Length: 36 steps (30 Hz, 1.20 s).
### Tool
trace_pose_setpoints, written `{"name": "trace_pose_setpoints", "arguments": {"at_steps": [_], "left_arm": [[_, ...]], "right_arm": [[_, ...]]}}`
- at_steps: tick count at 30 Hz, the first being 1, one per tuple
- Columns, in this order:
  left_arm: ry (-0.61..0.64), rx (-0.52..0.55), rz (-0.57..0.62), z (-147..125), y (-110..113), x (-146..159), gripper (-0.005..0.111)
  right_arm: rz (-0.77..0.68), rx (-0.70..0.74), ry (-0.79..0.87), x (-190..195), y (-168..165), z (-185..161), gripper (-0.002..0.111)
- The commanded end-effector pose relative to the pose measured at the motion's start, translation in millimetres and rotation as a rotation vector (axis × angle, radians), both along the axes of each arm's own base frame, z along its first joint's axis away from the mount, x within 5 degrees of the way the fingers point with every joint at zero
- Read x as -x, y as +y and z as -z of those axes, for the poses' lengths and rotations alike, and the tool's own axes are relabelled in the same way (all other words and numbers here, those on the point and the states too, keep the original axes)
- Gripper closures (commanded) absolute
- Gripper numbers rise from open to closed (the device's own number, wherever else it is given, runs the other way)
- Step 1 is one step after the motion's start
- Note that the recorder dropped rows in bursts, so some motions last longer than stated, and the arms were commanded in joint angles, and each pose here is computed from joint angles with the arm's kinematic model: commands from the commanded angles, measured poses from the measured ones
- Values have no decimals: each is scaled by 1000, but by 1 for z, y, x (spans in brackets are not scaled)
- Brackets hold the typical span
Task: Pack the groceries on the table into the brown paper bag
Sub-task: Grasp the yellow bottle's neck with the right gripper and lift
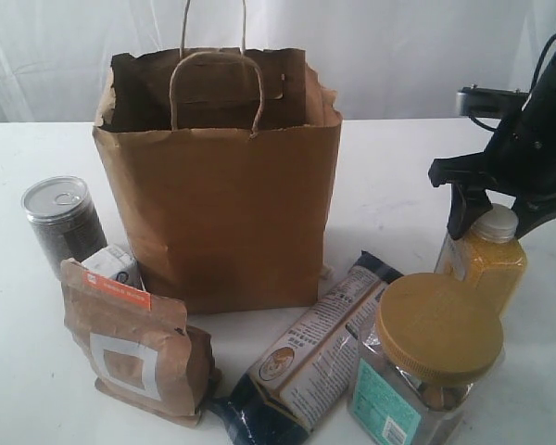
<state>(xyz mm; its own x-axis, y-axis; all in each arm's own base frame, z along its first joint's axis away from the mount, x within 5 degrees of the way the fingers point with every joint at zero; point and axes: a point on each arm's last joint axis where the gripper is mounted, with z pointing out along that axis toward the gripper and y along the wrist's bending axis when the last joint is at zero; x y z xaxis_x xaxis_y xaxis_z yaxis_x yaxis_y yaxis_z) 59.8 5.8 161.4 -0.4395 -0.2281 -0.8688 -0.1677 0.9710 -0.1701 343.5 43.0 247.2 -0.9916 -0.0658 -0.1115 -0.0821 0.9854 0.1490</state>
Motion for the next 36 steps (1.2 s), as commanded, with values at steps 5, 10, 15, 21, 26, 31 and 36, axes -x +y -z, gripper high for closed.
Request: {"name": "trace_pose_setpoints", "arguments": {"at_steps": [5,10,15,21,26,31,36], "left_arm": [[-22,10,-7,-1,0,-1,107],[-22,10,-7,-1,0,-1,107],[-22,10,-7,-1,0,-1,107],[-22,4,-4,-1,0,-1,107],[-22,4,-4,-1,0,-1,107],[-22,4,-4,-1,0,-1,107],[-22,3,-3,-1,0,-1,107]], "right_arm": [[6,0,15,3,-2,4,73],[3,1,32,5,-2,3,83],[-6,1,31,5,-2,3,89],[-65,1,51,10,-2,-1,100],[-91,9,-38,17,-3,-28,106],[-91,7,-153,22,-4,-63,108],[-96,24,-243,38,-6,-90,108]]}}
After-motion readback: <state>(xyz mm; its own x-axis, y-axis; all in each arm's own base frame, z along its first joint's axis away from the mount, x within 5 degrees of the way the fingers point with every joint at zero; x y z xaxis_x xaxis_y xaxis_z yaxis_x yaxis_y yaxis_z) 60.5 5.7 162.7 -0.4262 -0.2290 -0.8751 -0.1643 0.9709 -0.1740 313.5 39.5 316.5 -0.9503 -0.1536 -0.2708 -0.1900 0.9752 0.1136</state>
